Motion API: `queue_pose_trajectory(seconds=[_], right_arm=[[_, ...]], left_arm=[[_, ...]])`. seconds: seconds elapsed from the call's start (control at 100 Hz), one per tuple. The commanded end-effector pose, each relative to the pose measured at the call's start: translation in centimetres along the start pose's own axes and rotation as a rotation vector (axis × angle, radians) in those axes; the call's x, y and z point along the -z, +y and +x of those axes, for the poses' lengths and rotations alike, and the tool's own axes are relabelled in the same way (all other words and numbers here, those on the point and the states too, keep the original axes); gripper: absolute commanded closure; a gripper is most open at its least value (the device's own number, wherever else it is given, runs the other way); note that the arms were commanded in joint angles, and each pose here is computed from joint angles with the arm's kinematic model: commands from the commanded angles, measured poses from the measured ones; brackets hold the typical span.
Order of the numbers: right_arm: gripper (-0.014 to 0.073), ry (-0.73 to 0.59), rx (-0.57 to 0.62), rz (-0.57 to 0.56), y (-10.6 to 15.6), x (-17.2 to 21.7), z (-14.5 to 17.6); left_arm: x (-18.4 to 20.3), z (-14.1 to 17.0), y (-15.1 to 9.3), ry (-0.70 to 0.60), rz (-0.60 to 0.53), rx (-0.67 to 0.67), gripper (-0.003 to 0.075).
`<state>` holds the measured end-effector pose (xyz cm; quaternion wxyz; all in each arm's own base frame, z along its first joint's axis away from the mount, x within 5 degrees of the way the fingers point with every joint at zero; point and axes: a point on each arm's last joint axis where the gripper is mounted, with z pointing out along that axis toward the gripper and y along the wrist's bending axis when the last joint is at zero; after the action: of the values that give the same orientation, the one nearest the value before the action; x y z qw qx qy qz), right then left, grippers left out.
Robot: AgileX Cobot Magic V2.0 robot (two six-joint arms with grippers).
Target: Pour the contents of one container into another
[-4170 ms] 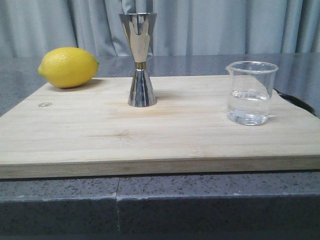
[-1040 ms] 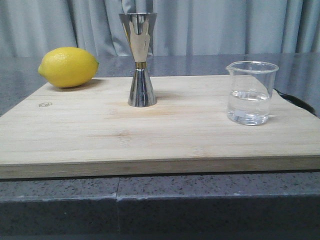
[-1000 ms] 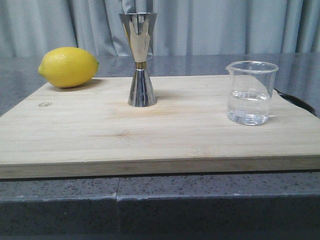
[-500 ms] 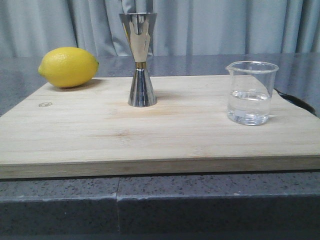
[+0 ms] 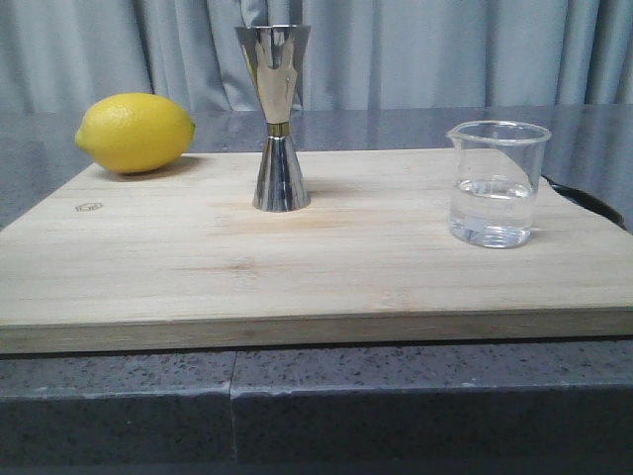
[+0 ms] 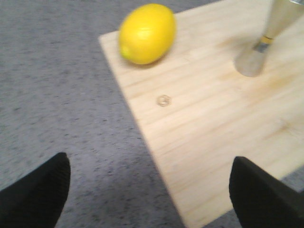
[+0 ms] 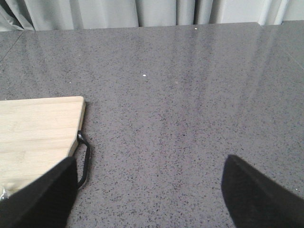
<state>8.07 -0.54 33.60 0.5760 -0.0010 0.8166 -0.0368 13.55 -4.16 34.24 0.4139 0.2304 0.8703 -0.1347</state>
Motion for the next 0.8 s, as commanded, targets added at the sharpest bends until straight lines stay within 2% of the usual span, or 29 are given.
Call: queue_pose_trajectory(seconds=[0.0, 0.11, 0.23, 0.4, 0.58, 0.79], right_arm=[[0.0053, -0.091, 0.014, 0.0, 0.0, 0.3, -1.6], [0.0053, -0.091, 0.014, 0.0, 0.0, 0.3, -1.6], [0.0053, -0.091, 0.014, 0.0, 0.0, 0.3, -1.6], [0.0053, -0.091, 0.014, 0.0, 0.0, 0.3, -1.6], [0.0053, -0.092, 0.014, 0.0, 0.0, 0.3, -1.6], [0.0053, -0.092, 0.014, 0.0, 0.0, 0.3, -1.6]], left_arm=[[-0.2, -1.7, -0.7, -0.087, 0.127, -0.05, 0.0092], [-1.0, -2.7, -1.2, -0.168, 0.244, -0.094, 0.0092], [-1.8, -3.8, -1.2, -0.267, 0.312, -0.185, 0.0092], [-3.8, -4.7, -0.9, -0.395, 0.406, -0.218, 0.0092], [-5.9, -4.9, -0.5, -0.42, 0.512, -0.249, 0.0098], [-9.1, -5.0, -0.4, -0.438, 0.592, -0.26, 0.0156]])
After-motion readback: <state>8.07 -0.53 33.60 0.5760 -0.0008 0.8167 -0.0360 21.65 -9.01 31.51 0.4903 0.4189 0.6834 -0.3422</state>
